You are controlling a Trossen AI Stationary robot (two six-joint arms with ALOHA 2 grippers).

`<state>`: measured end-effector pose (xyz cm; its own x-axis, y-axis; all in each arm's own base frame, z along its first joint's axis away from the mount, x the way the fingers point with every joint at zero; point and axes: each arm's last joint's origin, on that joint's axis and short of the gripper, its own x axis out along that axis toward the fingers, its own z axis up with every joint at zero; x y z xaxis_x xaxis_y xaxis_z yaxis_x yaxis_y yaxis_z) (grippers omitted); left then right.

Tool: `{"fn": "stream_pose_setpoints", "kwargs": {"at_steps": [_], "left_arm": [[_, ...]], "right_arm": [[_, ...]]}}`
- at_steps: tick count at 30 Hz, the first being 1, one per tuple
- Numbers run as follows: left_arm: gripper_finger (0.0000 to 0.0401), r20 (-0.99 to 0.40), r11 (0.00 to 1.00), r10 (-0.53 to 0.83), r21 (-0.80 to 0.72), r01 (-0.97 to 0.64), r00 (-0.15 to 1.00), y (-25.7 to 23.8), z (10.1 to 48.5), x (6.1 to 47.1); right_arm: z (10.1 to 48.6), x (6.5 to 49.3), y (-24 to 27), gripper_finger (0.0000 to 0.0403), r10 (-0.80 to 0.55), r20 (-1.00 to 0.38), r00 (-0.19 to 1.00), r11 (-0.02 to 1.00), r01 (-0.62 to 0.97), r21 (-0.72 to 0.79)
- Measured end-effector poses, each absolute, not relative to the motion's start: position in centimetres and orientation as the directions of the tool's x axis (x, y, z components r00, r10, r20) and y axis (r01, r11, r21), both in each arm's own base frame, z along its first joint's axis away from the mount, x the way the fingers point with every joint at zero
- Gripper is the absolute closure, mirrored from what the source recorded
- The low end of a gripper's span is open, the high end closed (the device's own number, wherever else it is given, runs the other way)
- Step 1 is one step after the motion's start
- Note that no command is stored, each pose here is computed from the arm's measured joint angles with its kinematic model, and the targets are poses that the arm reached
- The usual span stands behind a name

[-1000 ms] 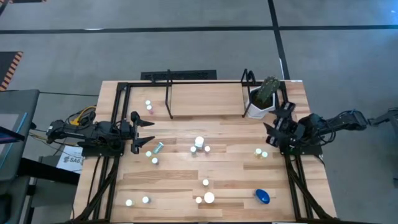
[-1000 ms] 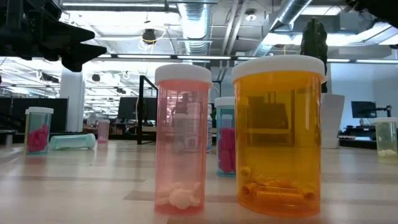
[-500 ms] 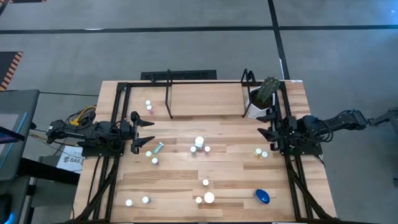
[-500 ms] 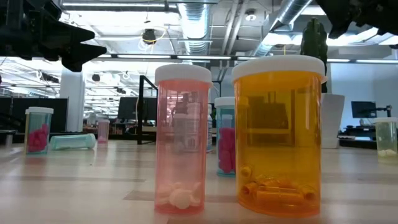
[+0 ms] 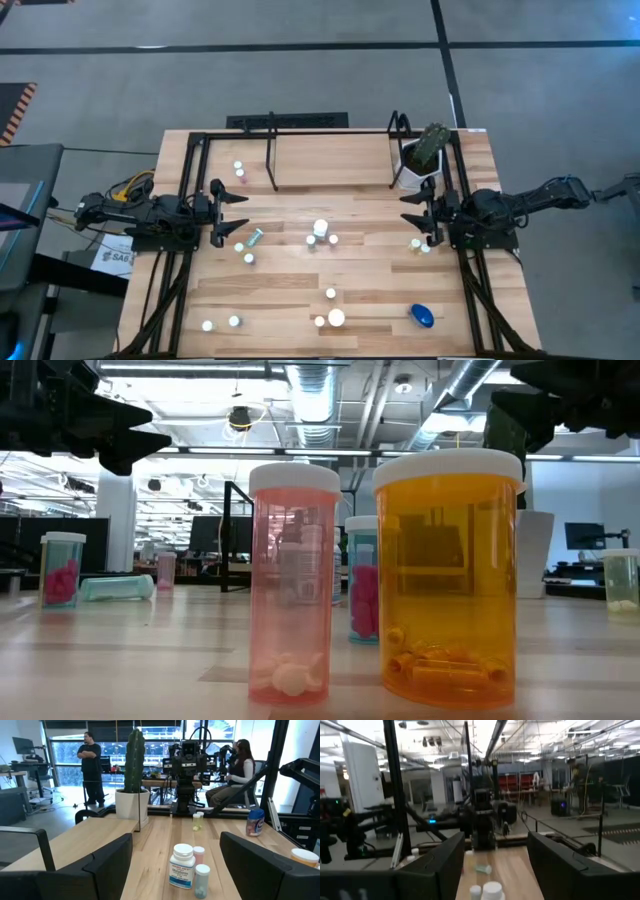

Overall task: Pick and place medicine bottles onto shelf by color
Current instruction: Put the yellow pill bottle on the shelf

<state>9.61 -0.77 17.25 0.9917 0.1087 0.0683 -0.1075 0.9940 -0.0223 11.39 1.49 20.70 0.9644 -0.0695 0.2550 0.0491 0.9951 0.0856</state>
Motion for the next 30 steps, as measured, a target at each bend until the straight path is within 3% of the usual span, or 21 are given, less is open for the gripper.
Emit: {"fn": "stream_pose_setpoints", "kwargs": {"at_steps": [13, 19, 30], "left_arm": [[0.0113, 0.068, 0.994, 0.109, -0.023, -0.108, 0.992, -0.8, 17.2, 9.6], [0.0113, 0.068, 0.994, 0.109, -0.023, -0.107, 0.992, -0.8, 17.2, 9.6], [0.0113, 0.068, 0.994, 0.109, -0.022, -0.108, 0.992, -0.8, 17.2, 9.6]], "right_arm": [[20.5, 11.4, 1.5, 0.0163, -0.073, 0.238, 0.968, 0.992, 0.046, 0.116], [20.7, 11.5, 1.1, 0.0163, -0.112, 0.241, 0.964, 0.967, 0.050, 0.251], [24.5, 11.5, 0.5, 0.0163, -0.181, 0.132, 0.975, 0.966, 0.150, 0.212]]}}
